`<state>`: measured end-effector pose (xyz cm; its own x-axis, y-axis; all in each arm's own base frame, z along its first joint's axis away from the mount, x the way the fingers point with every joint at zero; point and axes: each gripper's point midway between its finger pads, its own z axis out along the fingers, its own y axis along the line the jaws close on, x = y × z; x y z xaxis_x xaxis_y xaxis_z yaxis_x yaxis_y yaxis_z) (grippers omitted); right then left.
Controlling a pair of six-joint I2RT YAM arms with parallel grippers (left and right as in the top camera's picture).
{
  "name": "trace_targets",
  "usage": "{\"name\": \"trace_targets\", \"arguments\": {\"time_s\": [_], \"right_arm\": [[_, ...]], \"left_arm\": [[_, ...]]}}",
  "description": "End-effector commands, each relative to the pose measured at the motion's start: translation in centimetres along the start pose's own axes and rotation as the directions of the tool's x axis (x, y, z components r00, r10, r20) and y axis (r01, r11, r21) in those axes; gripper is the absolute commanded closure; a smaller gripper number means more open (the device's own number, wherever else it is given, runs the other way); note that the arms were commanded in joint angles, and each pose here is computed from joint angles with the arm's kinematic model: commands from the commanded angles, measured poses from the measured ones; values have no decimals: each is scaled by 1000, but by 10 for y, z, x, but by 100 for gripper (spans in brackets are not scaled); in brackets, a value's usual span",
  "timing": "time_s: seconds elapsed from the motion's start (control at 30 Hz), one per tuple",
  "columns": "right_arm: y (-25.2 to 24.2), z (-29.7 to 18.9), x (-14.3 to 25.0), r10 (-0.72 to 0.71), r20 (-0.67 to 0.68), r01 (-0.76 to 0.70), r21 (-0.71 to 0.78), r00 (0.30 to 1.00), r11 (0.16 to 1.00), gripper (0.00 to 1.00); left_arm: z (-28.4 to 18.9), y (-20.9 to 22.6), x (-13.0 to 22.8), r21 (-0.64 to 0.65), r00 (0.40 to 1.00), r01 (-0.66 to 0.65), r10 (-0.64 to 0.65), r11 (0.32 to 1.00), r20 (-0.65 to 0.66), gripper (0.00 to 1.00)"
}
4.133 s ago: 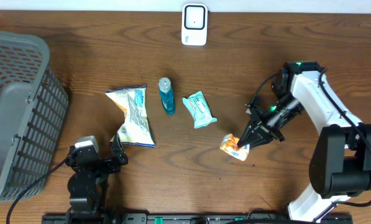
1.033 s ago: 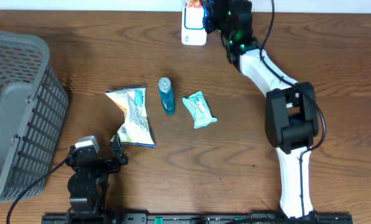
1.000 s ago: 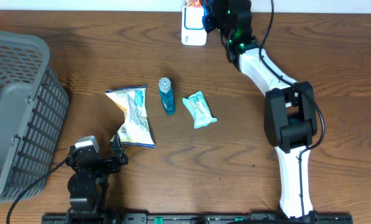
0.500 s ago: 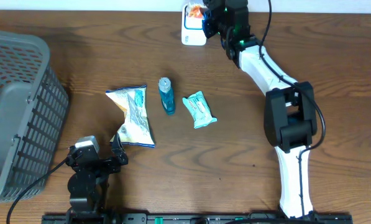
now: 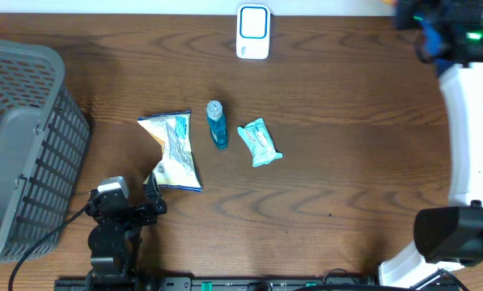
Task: Scan the item barcode
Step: 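Move the tissue pack off to the right table edge and release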
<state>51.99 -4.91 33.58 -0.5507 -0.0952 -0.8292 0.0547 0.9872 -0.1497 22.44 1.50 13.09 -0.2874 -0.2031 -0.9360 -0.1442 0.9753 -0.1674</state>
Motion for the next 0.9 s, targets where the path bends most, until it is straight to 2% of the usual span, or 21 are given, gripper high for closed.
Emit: {"name": "trace_targets", "arguments": {"time_s": [0.0, 0.1, 0.23, 0.33, 0.37, 0.4, 0.43, 0.57, 0.67, 0.73, 0.77, 0.83, 0.87], "right_arm": [[-110, 19, 73, 102, -212, -22, 350, 972, 936, 99], [-170, 28, 122, 204, -285, -61, 442, 937, 895, 99], [-238, 39, 192, 446, -253, -233, 583, 858, 778, 99], [-272, 46, 249, 567, -252, -292, 656, 785, 696, 99], [-279, 47, 260, 580, -259, -295, 664, 772, 688, 99], [-291, 52, 292, 619, -287, -304, 675, 731, 672, 99], [-296, 55, 307, 638, -299, -311, 679, 710, 665, 99], [-303, 65, 334, 682, -303, -389, 639, 666, 664, 99], [-307, 70, 328, 704, -257, -461, 602, 662, 652, 98], [-311, 70, 320, 704, -227, -478, 592, 673, 648, 93], [-314, 68, 315, 701, -214, -480, 592, 681, 647, 81], [-317, 63, 304, 697, -189, -487, 590, 692, 644, 10], [-320, 59, 295, 702, -162, -501, 592, 693, 631, 1]], "left_arm": [[0, 1, -1, -5, 1000, 12, -12, 1000, 6, 2], [0, 1, -1, -5, 1000, 12, -12, 1000, 6, 2], [0, 1, -1, -5, 1000, 12, -12, 1000, 6, 2], [0, 1, -1, -5, 1000, 12, -12, 1000, 6, 2], [0, 1, -1, -5, 1000, 12, -12, 1000, 6, 2], [0, 1, -1, -5, 1000, 12, -12, 1000, 6, 2], [0, 1, -1, -5, 1000, 12, -12, 1000, 6, 2], [0, 1, -1, -5, 1000, 12, -12, 1000, 6, 2], [0, 1, -1, -5, 1000, 11, -11, 1000, 6, 2], [0, 1, -1, -5, 1000, 11, -11, 1000, 6, 2], [0, 1, -1, -5, 1000, 11, -11, 1000, 6, 2], [0, 1, -1, -5, 1000, 12, -12, 1000, 6, 2], [0, 1, -1, -5, 1000, 12, -12, 1000, 6, 2]]}}
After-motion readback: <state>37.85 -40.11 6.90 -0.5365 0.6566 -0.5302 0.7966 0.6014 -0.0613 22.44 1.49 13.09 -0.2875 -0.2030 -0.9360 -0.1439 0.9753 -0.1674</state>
